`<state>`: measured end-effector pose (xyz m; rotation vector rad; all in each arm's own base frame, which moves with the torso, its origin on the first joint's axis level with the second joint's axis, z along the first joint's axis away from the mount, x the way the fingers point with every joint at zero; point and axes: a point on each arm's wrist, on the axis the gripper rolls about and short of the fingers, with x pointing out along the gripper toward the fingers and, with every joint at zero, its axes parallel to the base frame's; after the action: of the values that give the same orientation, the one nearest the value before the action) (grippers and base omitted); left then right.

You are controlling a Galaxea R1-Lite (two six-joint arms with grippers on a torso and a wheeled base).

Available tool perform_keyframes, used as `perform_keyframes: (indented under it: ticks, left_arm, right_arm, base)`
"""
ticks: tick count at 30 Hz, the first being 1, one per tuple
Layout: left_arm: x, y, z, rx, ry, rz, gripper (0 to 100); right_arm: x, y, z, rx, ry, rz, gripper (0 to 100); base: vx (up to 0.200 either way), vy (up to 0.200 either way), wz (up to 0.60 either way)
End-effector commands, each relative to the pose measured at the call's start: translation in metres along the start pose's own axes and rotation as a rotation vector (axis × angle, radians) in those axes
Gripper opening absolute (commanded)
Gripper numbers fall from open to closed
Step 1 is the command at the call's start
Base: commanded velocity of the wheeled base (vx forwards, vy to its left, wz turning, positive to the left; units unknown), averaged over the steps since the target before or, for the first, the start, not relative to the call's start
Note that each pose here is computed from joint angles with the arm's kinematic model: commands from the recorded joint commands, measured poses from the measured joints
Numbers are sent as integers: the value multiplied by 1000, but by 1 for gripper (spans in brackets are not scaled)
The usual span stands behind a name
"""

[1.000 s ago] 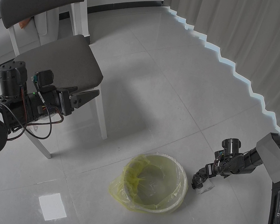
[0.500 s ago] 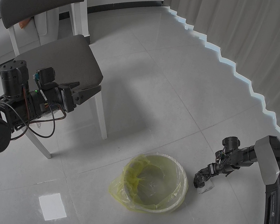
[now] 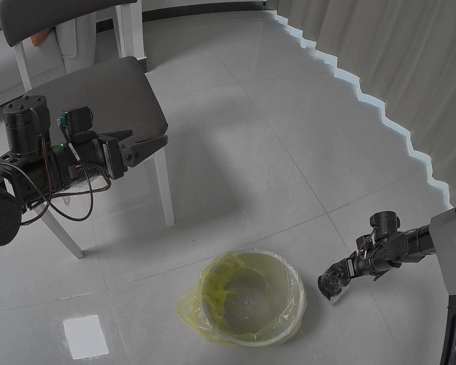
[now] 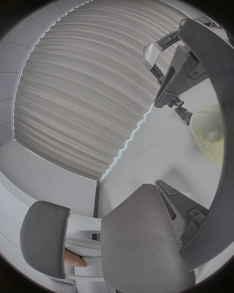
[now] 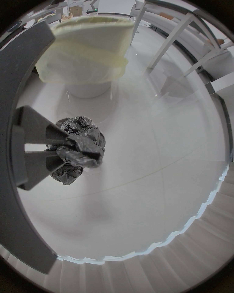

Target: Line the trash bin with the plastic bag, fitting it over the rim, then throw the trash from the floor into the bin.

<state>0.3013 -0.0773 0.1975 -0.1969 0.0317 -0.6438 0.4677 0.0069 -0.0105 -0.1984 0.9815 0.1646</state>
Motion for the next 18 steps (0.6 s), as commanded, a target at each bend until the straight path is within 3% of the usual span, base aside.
perform_keyframes:
  ticks: [1,7,12,18]
  left_arm:
    - [-1,2,-8,-14,26,5,100]
    - [-2,1,-12,-15,25,2,100]
    - [-5,2,-21,-5,-1,-7,100]
    - [3,4,-29,10,-29,-21,100]
  right_arm:
    - [-87,28,24,-55,-121,24,0]
    - [-172,73,25,-150,-236,74,0]
    - [-256,127,14,-272,-435,155,0]
    - [-292,174,-1,-384,-502,266,0]
  base:
    - [0,0,0]
    - [0,0,0]
    - [0,0,0]
    - [0,0,0]
